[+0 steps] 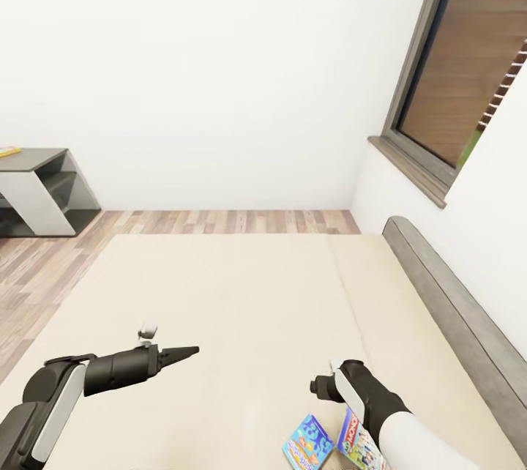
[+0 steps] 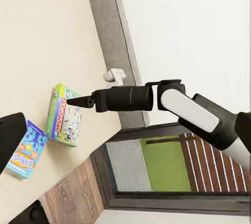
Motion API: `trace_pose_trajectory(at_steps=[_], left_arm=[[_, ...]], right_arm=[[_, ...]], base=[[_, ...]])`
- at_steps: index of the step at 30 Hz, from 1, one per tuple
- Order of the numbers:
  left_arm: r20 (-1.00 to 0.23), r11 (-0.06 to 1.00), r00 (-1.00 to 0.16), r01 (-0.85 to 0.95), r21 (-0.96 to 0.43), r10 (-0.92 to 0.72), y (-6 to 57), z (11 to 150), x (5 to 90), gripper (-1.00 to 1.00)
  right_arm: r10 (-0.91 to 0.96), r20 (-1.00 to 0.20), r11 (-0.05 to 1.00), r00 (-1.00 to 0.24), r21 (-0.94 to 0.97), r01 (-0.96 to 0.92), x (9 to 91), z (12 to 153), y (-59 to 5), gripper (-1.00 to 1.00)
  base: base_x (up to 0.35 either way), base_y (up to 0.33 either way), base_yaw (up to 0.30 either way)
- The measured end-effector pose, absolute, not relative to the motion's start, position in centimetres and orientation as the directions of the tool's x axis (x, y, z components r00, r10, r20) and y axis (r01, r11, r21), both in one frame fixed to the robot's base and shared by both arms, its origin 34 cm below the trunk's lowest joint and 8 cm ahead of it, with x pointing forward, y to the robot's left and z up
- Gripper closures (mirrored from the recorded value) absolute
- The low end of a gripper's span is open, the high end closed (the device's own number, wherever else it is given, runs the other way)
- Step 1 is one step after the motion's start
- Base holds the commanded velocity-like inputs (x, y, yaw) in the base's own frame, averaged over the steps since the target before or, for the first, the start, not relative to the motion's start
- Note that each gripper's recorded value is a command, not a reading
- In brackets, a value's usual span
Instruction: Put all the toys in the child's room - the three board games (two on the bed and one on the table), the two jigsaw puzzles on the table, and the tennis ball on the table - inside the toy box on the table in the child's room.
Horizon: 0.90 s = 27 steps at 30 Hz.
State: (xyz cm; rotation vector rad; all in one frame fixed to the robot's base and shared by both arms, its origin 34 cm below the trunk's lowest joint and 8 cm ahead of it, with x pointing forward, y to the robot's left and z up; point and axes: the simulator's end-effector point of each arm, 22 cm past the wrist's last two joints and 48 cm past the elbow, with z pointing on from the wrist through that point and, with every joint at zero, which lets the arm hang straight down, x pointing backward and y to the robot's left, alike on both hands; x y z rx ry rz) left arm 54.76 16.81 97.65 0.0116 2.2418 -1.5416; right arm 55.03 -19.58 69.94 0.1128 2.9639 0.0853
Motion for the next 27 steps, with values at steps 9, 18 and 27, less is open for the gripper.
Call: trace_pose_trajectory(at_steps=[9, 18, 27], left_arm=[[-0.325, 0.377, -0.92, 0.228, -0.898, -0.219, 16.4, 97.1, 54.6, -1.0], [-0.313, 0.375, -0.924, 0.216, -0.902, -0.221, 16.3, 96.5, 54.5, -1.0], [-0.299, 0.374, -0.928, 0.203, -0.905, -0.221, 16.3, 95.8, 54.5, -1.0]], right_arm=[[0.087, -0.157, 0.995, -0.984, 0.062, 0.078, 54.6, 69.3, -20.0, -1.0], [0.081, -0.142, 0.995, -0.987, 0.063, 0.073, 54.1, 68.6, -19.7, -1.0], [0.076, -0.127, 0.995, -0.989, 0.067, 0.068, 53.6, 68.0, -19.2, -1.0]], base=[[0.0, 0.0, 0.0], [0.0, 0.0, 0.0], [0.0, 0.0, 0.0]])
